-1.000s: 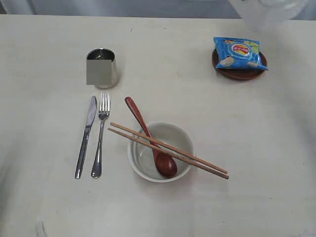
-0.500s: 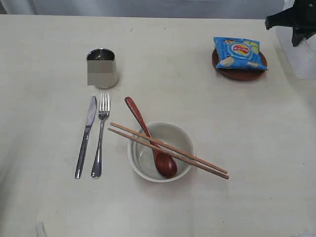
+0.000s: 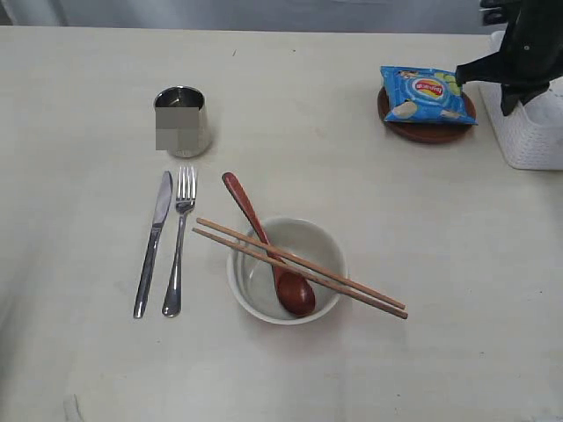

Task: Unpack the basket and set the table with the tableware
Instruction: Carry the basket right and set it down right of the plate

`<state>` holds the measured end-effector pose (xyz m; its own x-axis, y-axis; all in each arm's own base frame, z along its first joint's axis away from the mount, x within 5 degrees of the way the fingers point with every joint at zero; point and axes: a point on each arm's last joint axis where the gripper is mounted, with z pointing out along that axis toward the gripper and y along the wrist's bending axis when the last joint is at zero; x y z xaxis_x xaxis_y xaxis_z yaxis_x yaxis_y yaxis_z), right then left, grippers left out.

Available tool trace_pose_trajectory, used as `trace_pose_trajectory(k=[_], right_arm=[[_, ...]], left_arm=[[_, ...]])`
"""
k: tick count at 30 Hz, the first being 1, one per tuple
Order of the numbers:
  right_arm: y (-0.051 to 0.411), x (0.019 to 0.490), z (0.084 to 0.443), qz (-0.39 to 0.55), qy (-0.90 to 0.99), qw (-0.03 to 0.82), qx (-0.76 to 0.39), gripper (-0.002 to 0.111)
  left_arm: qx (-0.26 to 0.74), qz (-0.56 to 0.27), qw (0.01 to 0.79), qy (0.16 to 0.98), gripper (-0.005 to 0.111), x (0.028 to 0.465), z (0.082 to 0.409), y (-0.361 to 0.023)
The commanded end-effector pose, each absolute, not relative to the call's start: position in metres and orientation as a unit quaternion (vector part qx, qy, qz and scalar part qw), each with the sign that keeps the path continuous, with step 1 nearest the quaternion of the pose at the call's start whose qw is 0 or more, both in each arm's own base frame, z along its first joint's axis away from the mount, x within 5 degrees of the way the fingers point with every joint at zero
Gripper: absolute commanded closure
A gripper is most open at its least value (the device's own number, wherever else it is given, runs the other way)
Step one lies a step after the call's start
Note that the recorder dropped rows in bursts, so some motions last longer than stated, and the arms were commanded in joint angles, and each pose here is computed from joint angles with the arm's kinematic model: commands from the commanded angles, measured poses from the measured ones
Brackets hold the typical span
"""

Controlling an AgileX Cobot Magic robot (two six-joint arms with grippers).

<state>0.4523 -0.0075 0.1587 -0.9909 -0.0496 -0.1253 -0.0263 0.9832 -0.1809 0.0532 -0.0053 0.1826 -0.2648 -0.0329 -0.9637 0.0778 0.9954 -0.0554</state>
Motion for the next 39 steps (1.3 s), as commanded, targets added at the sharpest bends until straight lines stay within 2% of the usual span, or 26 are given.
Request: trace_pose_trajectory(k=[1,12,25,36,39], right_arm=[[0.006,0.452,0.148,-0.067,0.996,0.053,-0.029,0.109],[0.093,0.443,0.148,-0.060,0.989,0.064,-0.119,0.109],[0.186,0.413,0.148,-0.027,0.984,0.071,-0.160,0.109],[0.191,0.400,0.152,-0.033,0.986,0.022,-0.159,0.109],[0.171,0.401,0.166,-0.025,0.990,0.047,-0.130,0.109]], left_arm=[[0.014,-0.044,0.610,0.791,0.107,0.053,0.182,-0.005],[0.014,-0.044,0.610,0.791,0.107,0.053,0.182,-0.005],[0.014,-0.044,0.610,0.791,0.107,0.053,0.182,-0.005],[0.014,-0.044,0.610,0.791,0.107,0.053,0.182,-0.005],[0.014,-0.044,0.610,0.791,0.107,0.053,0.182,-0.005]])
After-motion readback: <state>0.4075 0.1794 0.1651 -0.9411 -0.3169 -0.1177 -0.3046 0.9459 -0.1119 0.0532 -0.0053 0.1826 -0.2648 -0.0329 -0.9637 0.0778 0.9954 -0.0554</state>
